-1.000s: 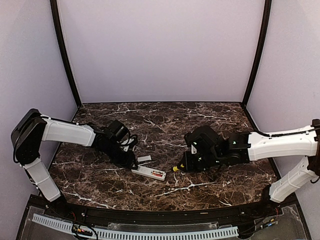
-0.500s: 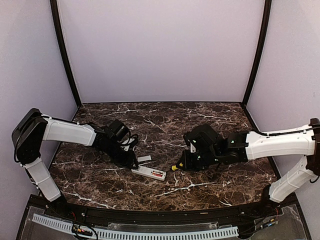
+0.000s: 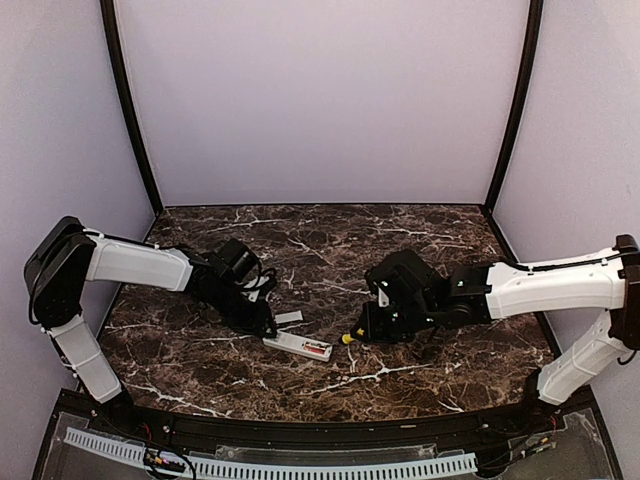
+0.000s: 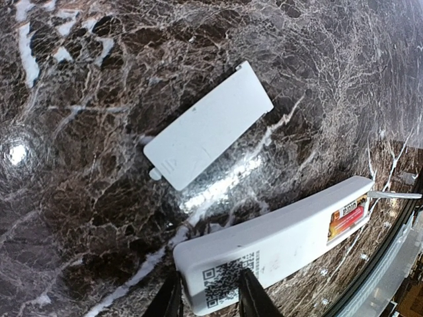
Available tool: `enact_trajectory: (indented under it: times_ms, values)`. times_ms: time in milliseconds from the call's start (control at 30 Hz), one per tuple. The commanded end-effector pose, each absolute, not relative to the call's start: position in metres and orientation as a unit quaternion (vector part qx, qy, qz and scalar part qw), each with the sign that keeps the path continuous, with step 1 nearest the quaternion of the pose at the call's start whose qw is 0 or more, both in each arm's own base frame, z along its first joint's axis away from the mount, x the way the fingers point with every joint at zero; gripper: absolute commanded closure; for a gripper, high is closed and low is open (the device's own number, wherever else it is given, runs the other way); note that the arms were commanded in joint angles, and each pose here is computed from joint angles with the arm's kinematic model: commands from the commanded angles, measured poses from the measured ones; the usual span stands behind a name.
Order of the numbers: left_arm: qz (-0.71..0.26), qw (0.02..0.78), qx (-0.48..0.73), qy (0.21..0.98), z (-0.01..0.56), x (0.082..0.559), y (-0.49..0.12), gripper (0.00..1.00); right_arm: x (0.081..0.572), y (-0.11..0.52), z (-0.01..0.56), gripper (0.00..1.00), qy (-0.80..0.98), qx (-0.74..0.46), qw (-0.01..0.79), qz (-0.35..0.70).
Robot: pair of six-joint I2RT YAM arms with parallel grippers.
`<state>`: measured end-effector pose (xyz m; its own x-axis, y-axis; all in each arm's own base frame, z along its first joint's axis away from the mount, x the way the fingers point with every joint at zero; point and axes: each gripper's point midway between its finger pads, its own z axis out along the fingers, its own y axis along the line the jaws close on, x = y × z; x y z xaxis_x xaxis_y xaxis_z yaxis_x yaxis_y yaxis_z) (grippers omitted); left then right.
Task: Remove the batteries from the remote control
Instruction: Remove the battery from the remote control without the battery cover.
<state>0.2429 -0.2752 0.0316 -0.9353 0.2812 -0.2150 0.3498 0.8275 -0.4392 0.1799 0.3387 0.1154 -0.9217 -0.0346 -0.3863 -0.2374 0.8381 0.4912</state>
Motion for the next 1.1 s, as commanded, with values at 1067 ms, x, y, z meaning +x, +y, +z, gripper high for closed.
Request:
enact_trajectory:
  times_ms: [1067]
  values:
    - [-0.251, 0.042, 0.17, 0.952, 0.022, 0.23, -0.279, 0.74, 0.188, 0.332, 0.095, 1.0, 0.944, -0.032, 0.136, 0.3]
